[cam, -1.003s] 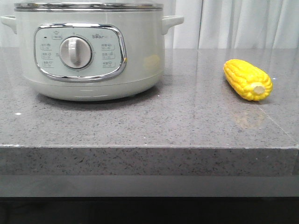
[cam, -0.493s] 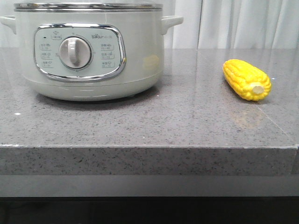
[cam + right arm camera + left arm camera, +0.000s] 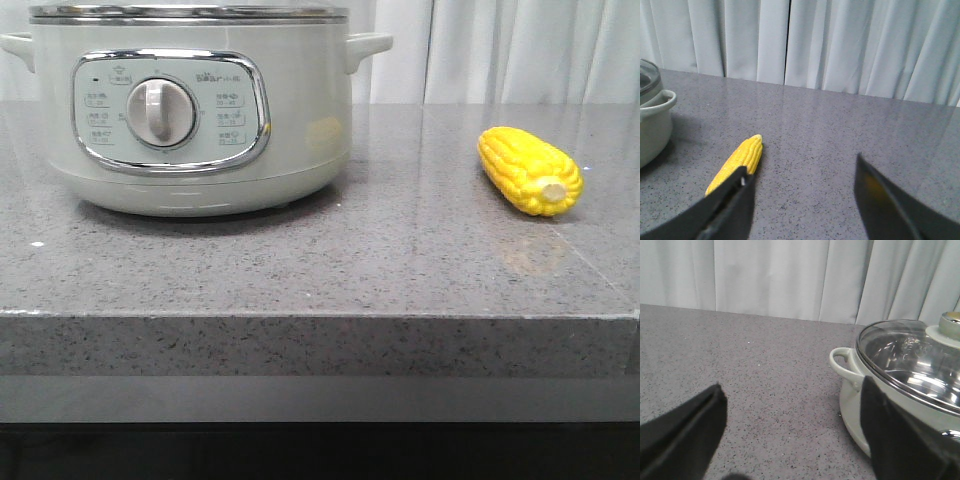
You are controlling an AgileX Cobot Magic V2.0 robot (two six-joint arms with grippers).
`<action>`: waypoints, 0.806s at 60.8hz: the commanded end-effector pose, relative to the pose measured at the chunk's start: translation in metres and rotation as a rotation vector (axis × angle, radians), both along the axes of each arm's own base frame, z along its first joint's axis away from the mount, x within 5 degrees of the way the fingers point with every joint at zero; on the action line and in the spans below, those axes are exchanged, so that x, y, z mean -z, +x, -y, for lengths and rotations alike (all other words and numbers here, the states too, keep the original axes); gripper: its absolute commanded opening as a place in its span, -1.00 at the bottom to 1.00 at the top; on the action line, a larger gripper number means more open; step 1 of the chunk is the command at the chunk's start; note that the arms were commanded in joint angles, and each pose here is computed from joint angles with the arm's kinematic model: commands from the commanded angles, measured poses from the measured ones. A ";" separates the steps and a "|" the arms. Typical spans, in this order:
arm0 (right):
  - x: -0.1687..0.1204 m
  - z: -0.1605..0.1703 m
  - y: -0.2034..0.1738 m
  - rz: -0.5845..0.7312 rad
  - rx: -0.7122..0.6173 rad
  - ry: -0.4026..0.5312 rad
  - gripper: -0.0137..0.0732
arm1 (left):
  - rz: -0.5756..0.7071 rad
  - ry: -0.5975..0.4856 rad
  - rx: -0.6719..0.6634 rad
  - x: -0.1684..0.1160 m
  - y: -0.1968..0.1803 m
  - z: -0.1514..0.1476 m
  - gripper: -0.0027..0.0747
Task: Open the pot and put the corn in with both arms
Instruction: 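Grasp the glass lid knob with the left gripper and lift it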
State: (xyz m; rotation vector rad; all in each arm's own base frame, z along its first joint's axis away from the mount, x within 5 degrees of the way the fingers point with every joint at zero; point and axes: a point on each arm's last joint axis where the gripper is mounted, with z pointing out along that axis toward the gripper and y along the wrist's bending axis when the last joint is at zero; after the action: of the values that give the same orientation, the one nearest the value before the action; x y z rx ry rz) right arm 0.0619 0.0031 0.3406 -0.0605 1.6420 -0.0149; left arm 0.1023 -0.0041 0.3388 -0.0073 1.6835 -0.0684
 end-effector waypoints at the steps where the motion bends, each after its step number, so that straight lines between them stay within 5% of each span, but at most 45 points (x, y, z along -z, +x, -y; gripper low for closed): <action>1: -0.015 0.001 0.001 0.077 0.013 -0.014 0.66 | 0.113 -0.026 0.003 -0.019 0.003 0.001 0.67; 20: -0.014 0.001 0.001 0.068 0.012 -0.014 0.65 | -0.080 0.036 0.127 -0.051 0.042 0.019 0.59; 49: -0.010 0.001 0.001 0.022 0.007 -0.015 0.65 | -0.276 0.036 0.452 -0.105 0.140 0.113 0.59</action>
State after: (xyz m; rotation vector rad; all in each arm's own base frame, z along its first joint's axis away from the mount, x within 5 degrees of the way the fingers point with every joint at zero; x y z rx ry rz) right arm 0.0614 0.0036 0.3357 -0.0684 1.6960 -0.0114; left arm 0.2343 -0.1044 0.4202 0.4129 2.0148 -0.3208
